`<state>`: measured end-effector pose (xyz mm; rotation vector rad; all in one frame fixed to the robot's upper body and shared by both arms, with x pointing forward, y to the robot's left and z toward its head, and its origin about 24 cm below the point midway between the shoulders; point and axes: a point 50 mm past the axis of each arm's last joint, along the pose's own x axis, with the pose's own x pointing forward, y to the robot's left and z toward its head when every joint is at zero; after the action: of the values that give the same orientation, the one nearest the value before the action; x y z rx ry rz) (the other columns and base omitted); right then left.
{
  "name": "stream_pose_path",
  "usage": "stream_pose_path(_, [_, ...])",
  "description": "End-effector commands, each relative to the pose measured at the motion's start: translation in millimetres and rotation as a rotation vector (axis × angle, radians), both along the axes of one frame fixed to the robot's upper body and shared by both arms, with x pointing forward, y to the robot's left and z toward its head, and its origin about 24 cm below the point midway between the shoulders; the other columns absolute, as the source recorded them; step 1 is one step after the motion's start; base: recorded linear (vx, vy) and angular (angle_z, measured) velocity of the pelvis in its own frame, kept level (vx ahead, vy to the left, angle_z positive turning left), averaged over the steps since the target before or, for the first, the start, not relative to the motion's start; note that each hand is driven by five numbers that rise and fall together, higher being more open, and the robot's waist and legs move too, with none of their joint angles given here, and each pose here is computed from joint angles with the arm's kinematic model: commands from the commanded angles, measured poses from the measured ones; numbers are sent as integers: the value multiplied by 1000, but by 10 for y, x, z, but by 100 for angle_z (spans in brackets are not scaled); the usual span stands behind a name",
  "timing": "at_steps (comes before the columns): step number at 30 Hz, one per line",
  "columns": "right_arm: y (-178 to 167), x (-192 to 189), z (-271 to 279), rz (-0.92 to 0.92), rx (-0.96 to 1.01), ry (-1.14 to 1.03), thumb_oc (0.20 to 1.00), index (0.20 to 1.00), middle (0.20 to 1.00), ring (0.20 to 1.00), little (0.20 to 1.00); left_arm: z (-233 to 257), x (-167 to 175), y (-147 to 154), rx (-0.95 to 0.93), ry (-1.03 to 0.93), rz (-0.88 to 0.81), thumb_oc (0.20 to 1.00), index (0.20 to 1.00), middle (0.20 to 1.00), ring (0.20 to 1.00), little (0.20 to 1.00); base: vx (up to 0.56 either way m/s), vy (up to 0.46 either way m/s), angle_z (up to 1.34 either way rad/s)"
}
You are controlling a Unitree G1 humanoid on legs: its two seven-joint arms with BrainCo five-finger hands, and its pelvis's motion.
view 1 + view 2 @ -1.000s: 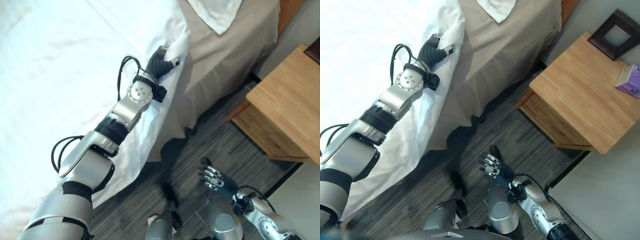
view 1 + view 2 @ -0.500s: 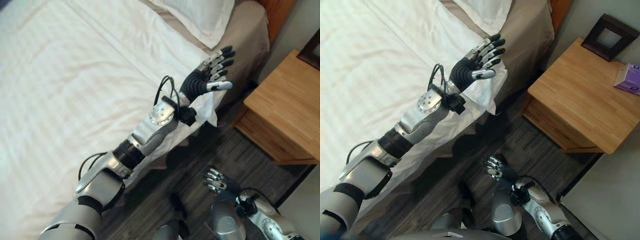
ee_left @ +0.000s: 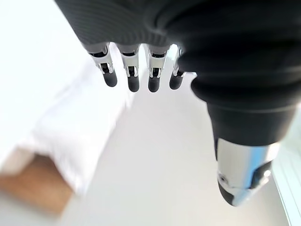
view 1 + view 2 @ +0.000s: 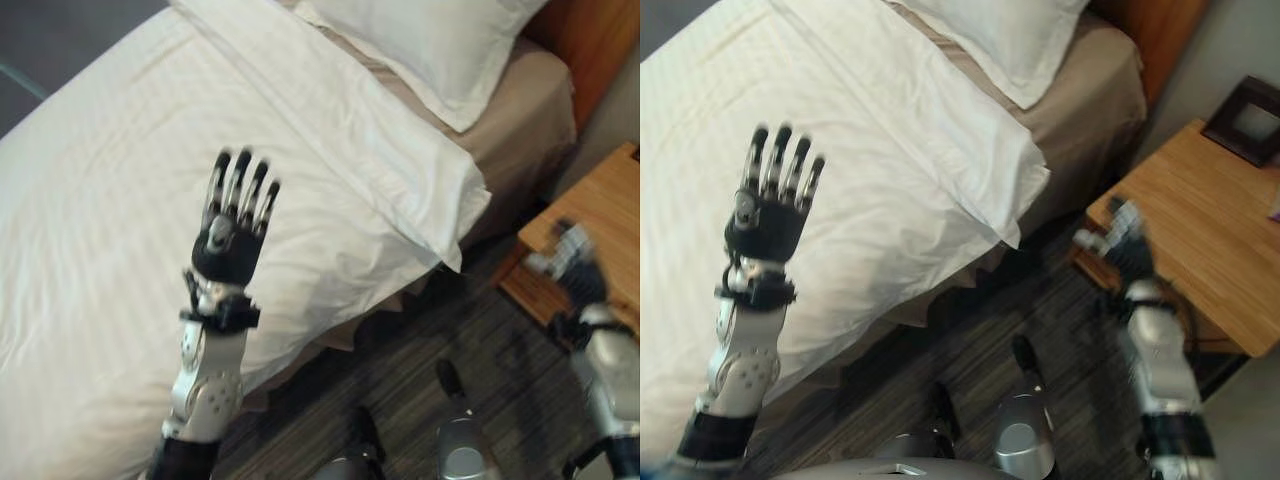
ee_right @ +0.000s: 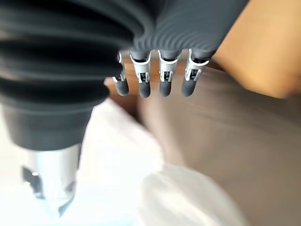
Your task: Making the bed.
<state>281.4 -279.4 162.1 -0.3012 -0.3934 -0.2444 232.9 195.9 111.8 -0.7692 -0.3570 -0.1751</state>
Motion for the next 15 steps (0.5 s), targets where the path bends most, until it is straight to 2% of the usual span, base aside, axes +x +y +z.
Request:
stream_pose_path(1, [363, 138, 191, 145, 30, -107, 200, 200, 200, 200, 200, 8, 6, 52, -11, 7, -4, 1000, 1000, 1000, 1000, 1000, -19, -8, 28])
stream_pose_path(5, [763, 525, 474, 367, 144, -112, 200, 200, 200, 200, 200, -337, -93, -52, -36, 180, -81, 1000, 1000, 1000, 1000, 1000, -38, -20, 25])
stream_pose_path(13, [864, 1000, 670, 384, 353, -38, 200, 200, 200, 200, 200, -328, -84, -115, -18, 185, -141, 1000, 1000, 1000, 1000, 1000, -31, 1, 14])
stream_pose_path(15, [748, 1124, 728, 328, 409, -11, 200, 200, 200, 200, 200, -340, -71, -111, -2, 187, -141, 1000, 1000, 1000, 1000, 1000, -6, 3, 3])
